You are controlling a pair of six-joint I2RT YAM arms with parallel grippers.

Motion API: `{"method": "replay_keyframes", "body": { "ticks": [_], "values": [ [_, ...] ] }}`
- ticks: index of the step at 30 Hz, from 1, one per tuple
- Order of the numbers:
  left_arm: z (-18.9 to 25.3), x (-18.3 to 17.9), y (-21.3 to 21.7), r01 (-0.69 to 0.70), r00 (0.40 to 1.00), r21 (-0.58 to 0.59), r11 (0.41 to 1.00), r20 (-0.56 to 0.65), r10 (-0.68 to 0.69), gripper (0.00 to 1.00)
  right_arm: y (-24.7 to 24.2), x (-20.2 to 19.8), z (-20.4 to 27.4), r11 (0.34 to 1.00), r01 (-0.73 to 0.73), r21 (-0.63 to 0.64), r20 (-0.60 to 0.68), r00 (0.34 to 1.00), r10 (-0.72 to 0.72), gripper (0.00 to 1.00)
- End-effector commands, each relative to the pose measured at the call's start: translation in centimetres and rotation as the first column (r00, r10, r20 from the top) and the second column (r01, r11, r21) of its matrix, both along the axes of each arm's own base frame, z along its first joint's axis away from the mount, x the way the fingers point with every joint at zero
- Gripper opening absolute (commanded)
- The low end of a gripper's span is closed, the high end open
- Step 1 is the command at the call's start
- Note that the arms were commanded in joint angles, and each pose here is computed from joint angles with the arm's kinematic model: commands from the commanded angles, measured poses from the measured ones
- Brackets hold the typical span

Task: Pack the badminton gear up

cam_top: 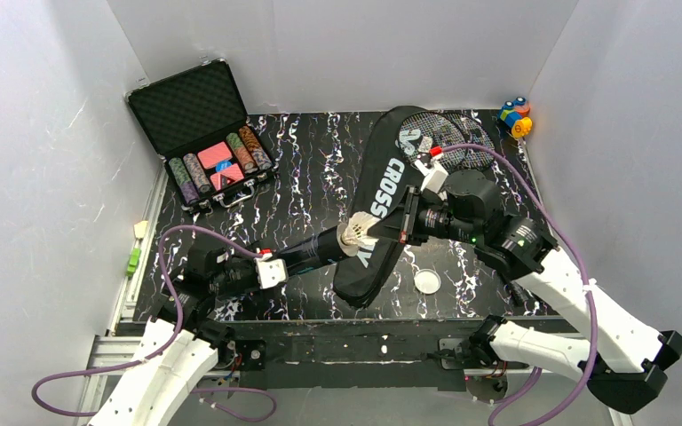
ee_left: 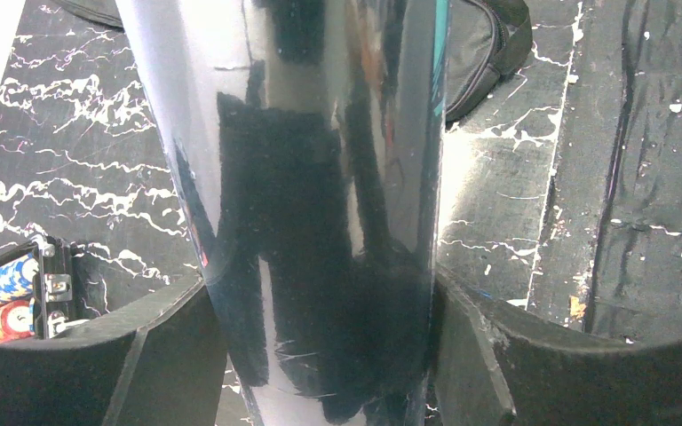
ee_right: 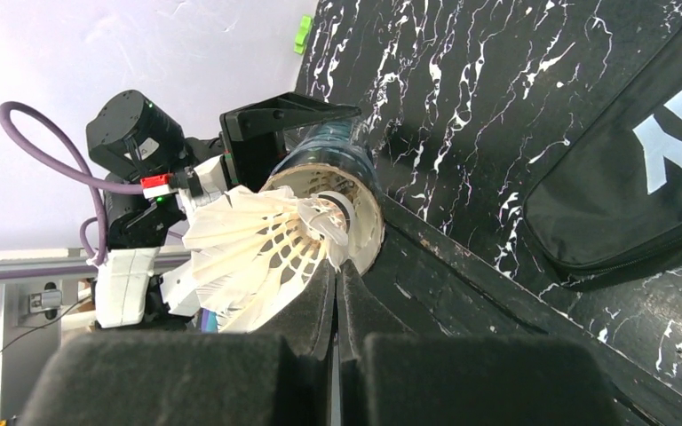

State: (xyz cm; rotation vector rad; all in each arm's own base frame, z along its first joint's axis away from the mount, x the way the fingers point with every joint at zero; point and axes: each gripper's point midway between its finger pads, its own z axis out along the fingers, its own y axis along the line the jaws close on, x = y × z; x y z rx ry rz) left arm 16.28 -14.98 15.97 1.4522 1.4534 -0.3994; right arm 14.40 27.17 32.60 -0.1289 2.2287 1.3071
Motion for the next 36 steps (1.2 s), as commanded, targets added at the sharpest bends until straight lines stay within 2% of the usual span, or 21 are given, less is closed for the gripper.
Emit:
{"method": "replay_keyframes", "body": {
  "ticks": [1,7,8,10,12,13,15,20,27,36],
  "values": [
    [2.4,0.5,-0.5,0.012,0.998,-0.041,0.999,0.070,-0.010,0.20,1.4,0.2,0.6,0.998,-0.024,0.056,0.023,0.999,0.023,0.01],
    [2.6,0.5,-0.6,0.015,0.997,-0.045,0.999,0.075,-0.012,0.20,2.1,0.5,-1.9,0.999,-0.027,0.022,-0.010,1.000,0.027,0.01],
    [2.6,0.5,-0.6,0.016,0.997,-0.046,0.999,0.076,-0.013,0.20,2.2,0.5,-2.3,0.999,-0.029,0.013,-0.015,0.999,0.029,0.06],
    [2.6,0.5,-0.6,0.018,0.997,-0.047,0.999,0.076,-0.014,0.20,2.3,0.4,-2.7,0.999,-0.037,-0.002,-0.016,0.999,0.037,0.23],
    [2.7,0.5,-0.6,0.018,0.997,-0.048,0.999,0.079,-0.014,0.20,2.3,0.3,-3.0,0.999,-0.039,-0.018,-0.014,0.999,0.039,0.49],
    [2.7,0.5,-0.6,0.018,0.997,-0.048,0.999,0.080,-0.014,0.20,2.2,0.3,-3.2,0.999,-0.037,-0.027,-0.014,0.999,0.037,0.56],
    [2.8,0.5,-0.6,0.018,0.996,-0.050,0.999,0.083,-0.014,0.20,2.2,0.2,-3.4,0.998,-0.042,-0.038,-0.013,0.999,0.041,0.63],
    [2.8,0.5,-0.6,0.017,0.997,-0.051,0.999,0.081,-0.013,0.20,1.9,-0.1,-3.9,0.996,-0.046,-0.078,-0.007,0.999,0.046,0.67],
    [3.0,0.5,-0.7,0.017,0.997,-0.056,0.998,0.078,-0.013,0.20,0.9,0.1,-4.6,0.993,-0.014,-0.119,0.010,1.000,0.015,0.67],
    [3.3,0.6,-0.7,0.015,0.997,-0.053,0.998,0.076,-0.011,0.20,1.4,1.4,-2.8,0.991,0.004,-0.131,0.077,0.997,0.006,0.65]
  ]
}}
